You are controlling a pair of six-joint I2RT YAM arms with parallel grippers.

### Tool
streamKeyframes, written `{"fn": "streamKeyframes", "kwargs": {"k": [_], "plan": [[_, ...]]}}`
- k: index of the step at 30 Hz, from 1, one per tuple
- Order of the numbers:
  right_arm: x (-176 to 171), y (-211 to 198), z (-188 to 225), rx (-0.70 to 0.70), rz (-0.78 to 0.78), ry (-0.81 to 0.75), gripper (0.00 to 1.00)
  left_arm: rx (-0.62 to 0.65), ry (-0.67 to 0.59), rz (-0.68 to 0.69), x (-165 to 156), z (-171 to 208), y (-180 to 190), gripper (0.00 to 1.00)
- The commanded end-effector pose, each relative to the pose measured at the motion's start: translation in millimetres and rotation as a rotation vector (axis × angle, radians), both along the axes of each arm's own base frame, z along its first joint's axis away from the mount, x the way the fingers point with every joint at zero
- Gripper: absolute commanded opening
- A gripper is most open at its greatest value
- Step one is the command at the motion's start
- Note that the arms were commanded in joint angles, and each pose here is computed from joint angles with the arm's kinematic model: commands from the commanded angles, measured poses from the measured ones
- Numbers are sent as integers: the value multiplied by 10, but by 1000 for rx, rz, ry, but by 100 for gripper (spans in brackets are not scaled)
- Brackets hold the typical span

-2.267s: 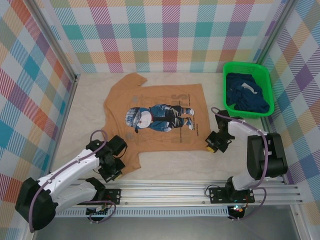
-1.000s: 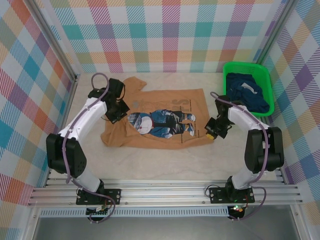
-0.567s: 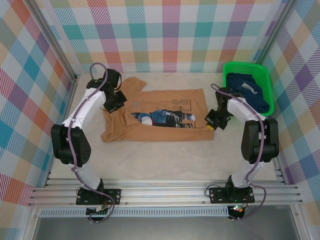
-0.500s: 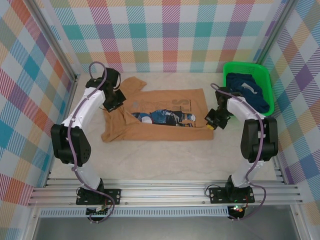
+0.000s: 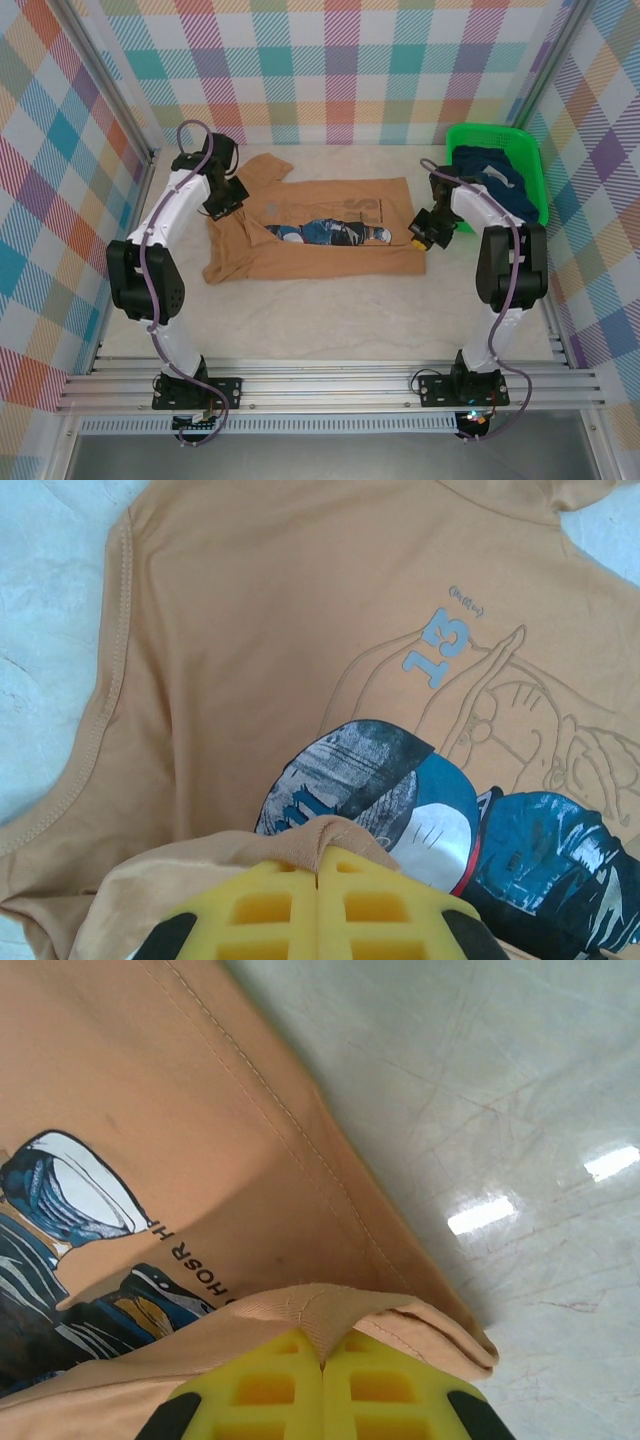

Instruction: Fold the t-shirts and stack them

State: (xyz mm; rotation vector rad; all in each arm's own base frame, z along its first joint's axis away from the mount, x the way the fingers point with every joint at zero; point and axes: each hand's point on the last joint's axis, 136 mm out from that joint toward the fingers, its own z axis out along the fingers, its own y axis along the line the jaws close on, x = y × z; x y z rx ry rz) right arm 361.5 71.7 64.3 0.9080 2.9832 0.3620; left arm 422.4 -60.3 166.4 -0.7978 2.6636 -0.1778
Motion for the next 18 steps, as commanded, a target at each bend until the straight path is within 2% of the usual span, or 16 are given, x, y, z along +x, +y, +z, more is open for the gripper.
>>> {"fn": "streamKeyframes", "kwargs": {"k": [1,18], "plan": [[64,-26,6,-5,8,0,0,16,-12,9,69,68,123,0],[139,5,-106,6,23,20,0,32,41,-6,181,-202,150,0]]}}
